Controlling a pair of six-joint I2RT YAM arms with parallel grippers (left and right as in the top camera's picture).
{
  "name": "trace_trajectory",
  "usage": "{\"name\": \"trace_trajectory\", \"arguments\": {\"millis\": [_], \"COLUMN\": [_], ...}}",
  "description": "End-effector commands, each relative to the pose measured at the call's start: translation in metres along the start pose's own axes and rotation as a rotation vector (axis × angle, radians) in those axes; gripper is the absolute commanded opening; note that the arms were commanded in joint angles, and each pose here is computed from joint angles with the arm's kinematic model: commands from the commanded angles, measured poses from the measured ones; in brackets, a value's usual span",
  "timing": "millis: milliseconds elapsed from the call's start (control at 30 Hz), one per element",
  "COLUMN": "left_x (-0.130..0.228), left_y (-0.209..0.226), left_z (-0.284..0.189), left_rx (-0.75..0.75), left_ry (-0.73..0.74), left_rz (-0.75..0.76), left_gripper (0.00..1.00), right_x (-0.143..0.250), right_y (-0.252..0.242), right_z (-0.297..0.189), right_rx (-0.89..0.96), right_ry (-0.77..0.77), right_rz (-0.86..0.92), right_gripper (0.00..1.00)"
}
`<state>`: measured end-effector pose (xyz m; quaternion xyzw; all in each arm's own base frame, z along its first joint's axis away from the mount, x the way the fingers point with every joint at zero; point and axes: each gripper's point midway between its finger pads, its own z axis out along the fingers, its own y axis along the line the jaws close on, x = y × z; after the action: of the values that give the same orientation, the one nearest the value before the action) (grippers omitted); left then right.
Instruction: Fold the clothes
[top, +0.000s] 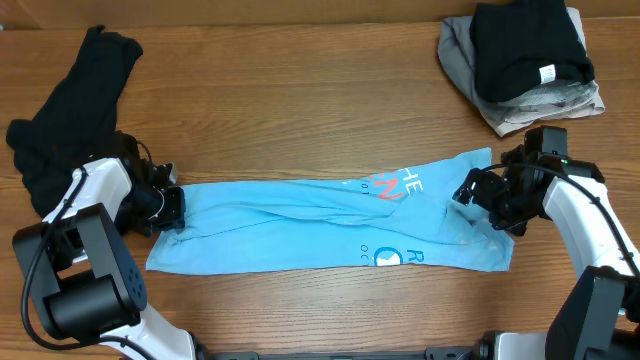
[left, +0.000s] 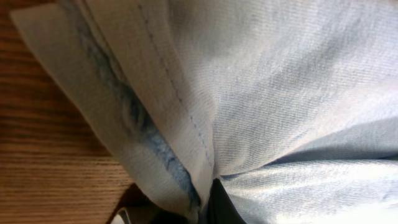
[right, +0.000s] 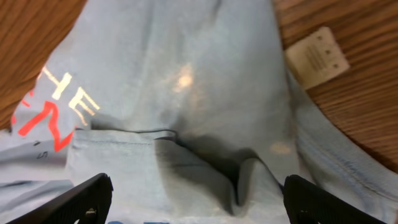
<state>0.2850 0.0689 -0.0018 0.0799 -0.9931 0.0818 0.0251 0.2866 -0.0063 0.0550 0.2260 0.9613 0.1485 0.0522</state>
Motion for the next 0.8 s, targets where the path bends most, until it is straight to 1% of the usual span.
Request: {"name": "trace_trajectory", "arguments": {"millis": [0, 167, 267, 333, 367, 400, 500, 633, 767], "left_x": [-0.014, -0.049, -0.062, -0.068, -0.072, -0.073, -0.071, -0.064, -0.062], "left_y": [-0.008, -0.011, -0.013, -0.019, -0.03, -0.035, -0.053, -0.081, -0.125], "left_z": [-0.004, -0.053, -0.083, -0.103, -0.122, -0.128, -0.135, -0.129, -0.122], "left_rx": [0.063, 0.063, 0.059, 0.074, 0.099, 0.11, 0.131, 0.134, 0.132], "left_ry": [0.01, -0.067, -0.103, -0.123, -0.136, -0.139, -0.13, -0.091, -0.081], "left_rz": [-0.041, -0.028, -0.022, -0.015, -0.003, 0.004, 0.038, 0.106, 0.226], "left_gripper": [0.04, 0.04, 0.04, 0.04, 0.04, 0.04, 0.04, 0.04, 0.04], "right_x": [0.001, 0.001, 0.001, 0.0, -0.001, -0.001, -0.003, -0.003, -0.003], "right_y": [0.007, 0.007, 0.007, 0.007, 0.008, 0.008, 0.009, 0.009, 0.009], "right_z": [0.001, 0.001, 0.001, 0.001, 0.001, 0.001, 0.0, 0.0, 0.0], "right_rx": [-0.043, -0.043, -0.044, -0.044, -0.045, -0.046, -0.05, -0.051, -0.051], "right_ry": [0.008, 0.008, 0.007, 0.005, 0.001, -0.001, -0.006, -0.008, -0.009], "right_rz": [-0.004, -0.004, -0.004, -0.005, -0.005, -0.004, -0.005, -0.006, -0.007], "right_gripper": [0.89, 0.89, 0.89, 0.89, 0.89, 0.89, 0.89, 0.89, 0.89]}}
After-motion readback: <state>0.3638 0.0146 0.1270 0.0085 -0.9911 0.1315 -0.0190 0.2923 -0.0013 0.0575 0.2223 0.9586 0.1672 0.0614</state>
